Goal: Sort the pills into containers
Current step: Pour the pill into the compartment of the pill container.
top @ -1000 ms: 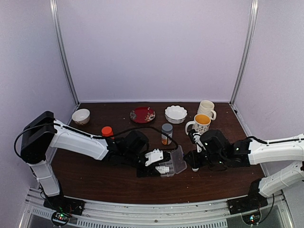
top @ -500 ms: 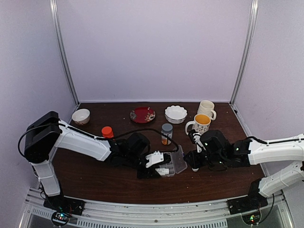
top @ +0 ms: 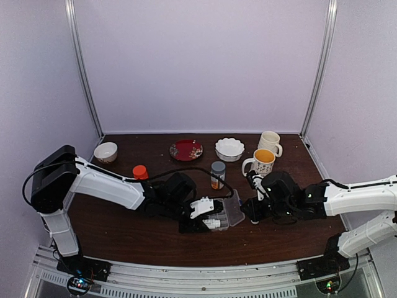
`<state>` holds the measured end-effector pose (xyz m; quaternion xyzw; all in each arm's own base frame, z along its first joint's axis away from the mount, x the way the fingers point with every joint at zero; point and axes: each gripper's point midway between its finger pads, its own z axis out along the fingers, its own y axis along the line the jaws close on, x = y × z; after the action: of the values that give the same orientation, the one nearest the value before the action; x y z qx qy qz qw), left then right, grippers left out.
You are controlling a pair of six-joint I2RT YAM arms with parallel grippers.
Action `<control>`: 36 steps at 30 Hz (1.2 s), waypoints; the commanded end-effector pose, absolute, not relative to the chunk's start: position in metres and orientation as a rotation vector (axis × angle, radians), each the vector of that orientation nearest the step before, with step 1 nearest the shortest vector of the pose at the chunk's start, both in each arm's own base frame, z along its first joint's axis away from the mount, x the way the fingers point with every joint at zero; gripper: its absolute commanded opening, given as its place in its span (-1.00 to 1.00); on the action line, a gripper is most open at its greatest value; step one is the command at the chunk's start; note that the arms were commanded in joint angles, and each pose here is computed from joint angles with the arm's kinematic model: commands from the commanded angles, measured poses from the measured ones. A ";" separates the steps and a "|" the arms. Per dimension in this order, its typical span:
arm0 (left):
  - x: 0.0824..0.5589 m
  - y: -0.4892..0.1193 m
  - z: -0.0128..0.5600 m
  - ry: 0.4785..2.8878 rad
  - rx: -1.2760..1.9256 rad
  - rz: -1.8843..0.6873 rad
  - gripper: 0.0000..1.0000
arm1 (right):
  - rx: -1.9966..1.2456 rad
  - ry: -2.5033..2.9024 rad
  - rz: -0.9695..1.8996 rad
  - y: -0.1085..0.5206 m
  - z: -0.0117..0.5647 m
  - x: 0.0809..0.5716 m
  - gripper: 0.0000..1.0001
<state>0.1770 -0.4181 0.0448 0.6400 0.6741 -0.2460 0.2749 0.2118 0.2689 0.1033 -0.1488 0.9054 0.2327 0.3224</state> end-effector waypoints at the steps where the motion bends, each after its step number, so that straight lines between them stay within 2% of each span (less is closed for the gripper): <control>1: 0.180 -0.427 0.071 1.770 1.693 -0.666 -1.00 | -0.370 2.372 0.616 0.268 0.103 0.213 -0.61; 26: 0.183 -0.432 0.093 1.752 1.679 -0.673 -1.00 | -0.368 2.368 0.624 0.268 0.102 0.213 -0.62; 29: 0.183 -0.433 0.092 1.755 1.682 -0.676 -1.00 | -0.376 2.352 0.655 0.272 0.107 0.213 -0.70; 32: 0.183 -0.433 0.084 1.769 1.690 -0.670 -1.00 | -0.425 2.308 0.776 0.286 0.118 0.206 -1.00; 36: 0.184 -0.434 0.075 1.786 1.699 -0.670 -1.00 | -0.461 2.245 0.917 0.302 0.131 0.200 -1.00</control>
<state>0.1825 -0.4227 0.0690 0.6382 0.6754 -0.2404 0.2806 0.2051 0.2831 0.1085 -0.1620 0.8909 0.2801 0.3187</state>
